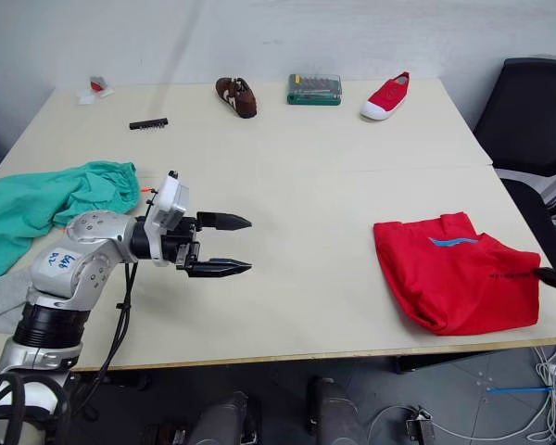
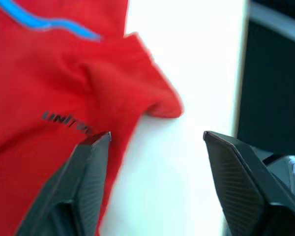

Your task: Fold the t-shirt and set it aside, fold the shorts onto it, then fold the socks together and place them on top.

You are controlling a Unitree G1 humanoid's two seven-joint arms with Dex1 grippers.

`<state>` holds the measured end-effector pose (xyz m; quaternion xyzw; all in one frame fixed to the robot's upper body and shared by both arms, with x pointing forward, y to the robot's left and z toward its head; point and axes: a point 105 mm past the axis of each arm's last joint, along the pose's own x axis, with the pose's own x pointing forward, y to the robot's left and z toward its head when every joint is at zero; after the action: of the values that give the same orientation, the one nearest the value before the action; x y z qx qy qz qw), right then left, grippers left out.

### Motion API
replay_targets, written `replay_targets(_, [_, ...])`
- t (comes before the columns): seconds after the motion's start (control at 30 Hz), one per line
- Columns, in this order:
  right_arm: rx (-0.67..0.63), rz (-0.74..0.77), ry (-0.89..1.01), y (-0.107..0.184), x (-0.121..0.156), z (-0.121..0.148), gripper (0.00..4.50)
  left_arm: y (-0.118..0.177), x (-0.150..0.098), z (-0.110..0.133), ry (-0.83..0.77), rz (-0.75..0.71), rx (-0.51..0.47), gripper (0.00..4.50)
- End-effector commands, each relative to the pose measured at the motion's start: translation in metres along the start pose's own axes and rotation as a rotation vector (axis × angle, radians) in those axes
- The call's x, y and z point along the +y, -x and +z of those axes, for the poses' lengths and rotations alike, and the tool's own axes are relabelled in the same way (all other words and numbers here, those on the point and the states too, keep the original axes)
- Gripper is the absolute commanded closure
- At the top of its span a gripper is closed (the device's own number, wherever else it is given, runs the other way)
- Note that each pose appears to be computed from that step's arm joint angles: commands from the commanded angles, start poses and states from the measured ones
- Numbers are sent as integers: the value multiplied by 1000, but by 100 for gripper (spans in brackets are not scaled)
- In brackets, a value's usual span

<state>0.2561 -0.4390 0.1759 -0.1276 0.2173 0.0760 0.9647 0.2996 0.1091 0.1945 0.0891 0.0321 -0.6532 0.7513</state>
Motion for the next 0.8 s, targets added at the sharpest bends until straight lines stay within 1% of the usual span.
replay_targets(0.03, [-131, 61, -37, 14, 28, 19, 183, 0, -6, 12, -34, -10, -37, 0])
replay_targets(0.1, [-107, 128, -46, 12, 59, 4, 238, -3, -8, 13, -30, -19, -45, 0])
replay_targets(0.13, [-91, 154, -41, 10, 73, -4, 278, -4, -10, 13, -31, -25, -47, 0])
replay_targets(0.17, [-81, 172, -44, 7, 86, -10, 310, -6, -10, 14, -32, -30, -47, 0])
replay_targets(0.27, [-70, 215, -77, 0, 110, -25, 425, -8, -10, 15, -35, -34, -48, 0])
replay_targets(0.3, [-65, 243, -75, -4, 120, -28, 448, -8, -9, 15, -36, -33, -49, 0])
replay_targets(0.4, [-46, 312, -87, -18, 150, -34, 448, -9, -6, 17, -46, -30, -49, 0])
replay_targets(0.5, [-5, 448, -59, -25, 190, -43, 448, -7, -4, 19, -53, -21, -49, 0])
replay_targets(0.57, [14, 530, -58, -26, 212, -47, 448, -6, -4, 19, -55, -13, -47, 0])
replay_targets(0.67, [25, 585, -42, -25, 227, -50, 448, -3, -5, 18, -54, -2, -45, 0])
replay_targets(0.77, [18, 635, 63, -21, 237, -47, 448, 2, -5, 16, -52, 24, -39, 0])
replay_targets(0.8, [-6, 625, 114, -21, 234, -40, 448, 5, -6, 15, -51, 36, -35, 0])
